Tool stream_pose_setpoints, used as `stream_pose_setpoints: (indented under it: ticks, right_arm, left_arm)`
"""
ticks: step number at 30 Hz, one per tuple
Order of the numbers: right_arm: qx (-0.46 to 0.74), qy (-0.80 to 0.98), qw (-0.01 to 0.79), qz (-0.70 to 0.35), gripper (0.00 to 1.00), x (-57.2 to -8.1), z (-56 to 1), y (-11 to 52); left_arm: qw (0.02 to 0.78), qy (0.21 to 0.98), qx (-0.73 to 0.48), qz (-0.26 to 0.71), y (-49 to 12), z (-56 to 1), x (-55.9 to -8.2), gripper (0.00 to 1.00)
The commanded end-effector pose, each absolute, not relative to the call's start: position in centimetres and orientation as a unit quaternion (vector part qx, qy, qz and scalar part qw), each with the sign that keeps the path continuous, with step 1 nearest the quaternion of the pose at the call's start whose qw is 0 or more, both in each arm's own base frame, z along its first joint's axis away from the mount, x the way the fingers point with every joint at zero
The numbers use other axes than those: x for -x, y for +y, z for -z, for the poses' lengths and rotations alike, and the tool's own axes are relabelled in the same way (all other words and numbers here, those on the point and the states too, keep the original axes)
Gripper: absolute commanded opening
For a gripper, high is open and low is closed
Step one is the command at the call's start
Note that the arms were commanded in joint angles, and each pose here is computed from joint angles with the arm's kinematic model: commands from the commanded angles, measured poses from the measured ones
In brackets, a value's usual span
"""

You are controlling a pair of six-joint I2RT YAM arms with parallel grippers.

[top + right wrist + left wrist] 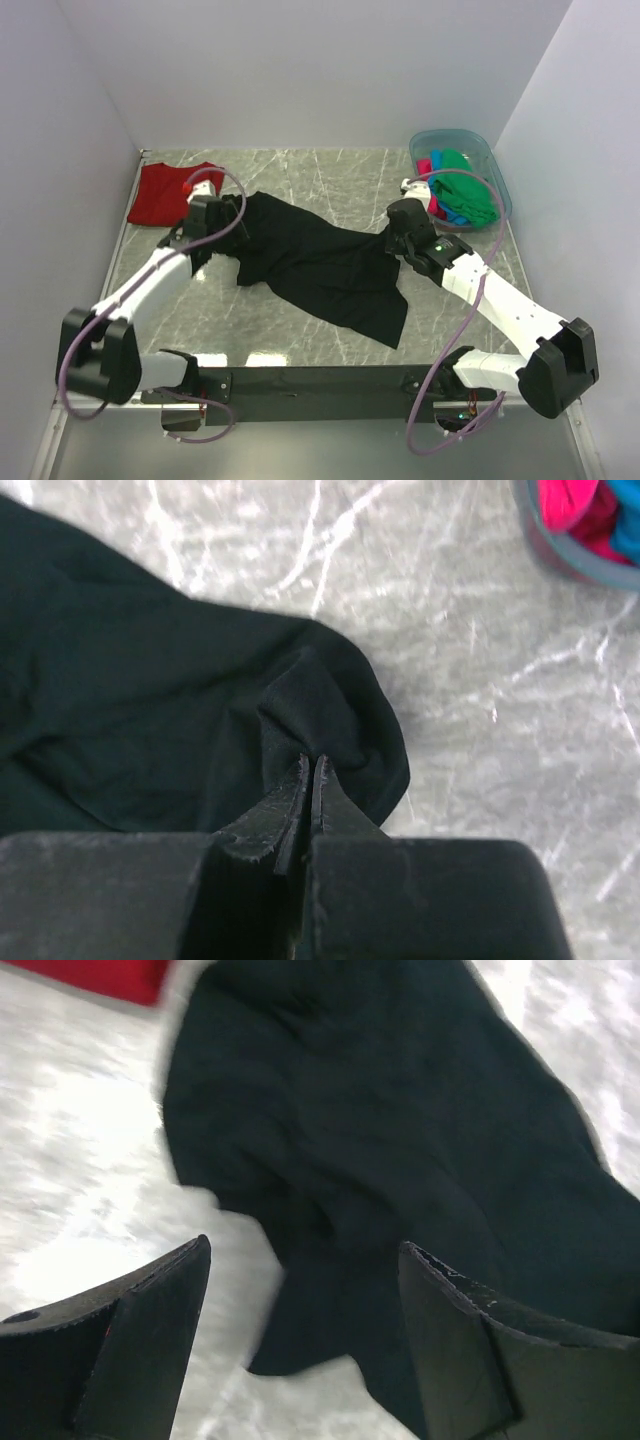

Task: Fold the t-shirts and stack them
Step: Flatten the tshirt out

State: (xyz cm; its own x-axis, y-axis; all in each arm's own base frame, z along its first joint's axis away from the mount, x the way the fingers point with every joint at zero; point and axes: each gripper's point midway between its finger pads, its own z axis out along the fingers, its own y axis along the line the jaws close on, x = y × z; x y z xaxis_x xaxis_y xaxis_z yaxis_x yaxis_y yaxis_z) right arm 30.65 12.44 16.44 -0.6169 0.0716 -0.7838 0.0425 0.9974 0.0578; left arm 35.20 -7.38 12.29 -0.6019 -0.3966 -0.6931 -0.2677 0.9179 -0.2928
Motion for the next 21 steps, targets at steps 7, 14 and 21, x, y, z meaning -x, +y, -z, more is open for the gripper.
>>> stream_pose_setpoints:
  ticks: [7,14,21]
  right_arm:
    - [-0.05,0.874,0.478,-0.069,0.0,-32.4,-19.0,13.4]
    - [-0.052,0.875,0.476,-0.071,0.0,-32.3,-18.7,13.3]
    - [-0.05,0.875,0.475,-0.074,0.0,-31.9,-18.7,13.1]
  left_arm:
    - [0.412,0.88,0.198,0.131,-10.0,-10.1,-30.8,0.81]
    - [0.384,0.889,0.206,0.141,-10.4,-7.5,-29.6,0.81]
    - [0.356,0.9,0.197,0.155,-11.4,-5.2,-29.4,0.78]
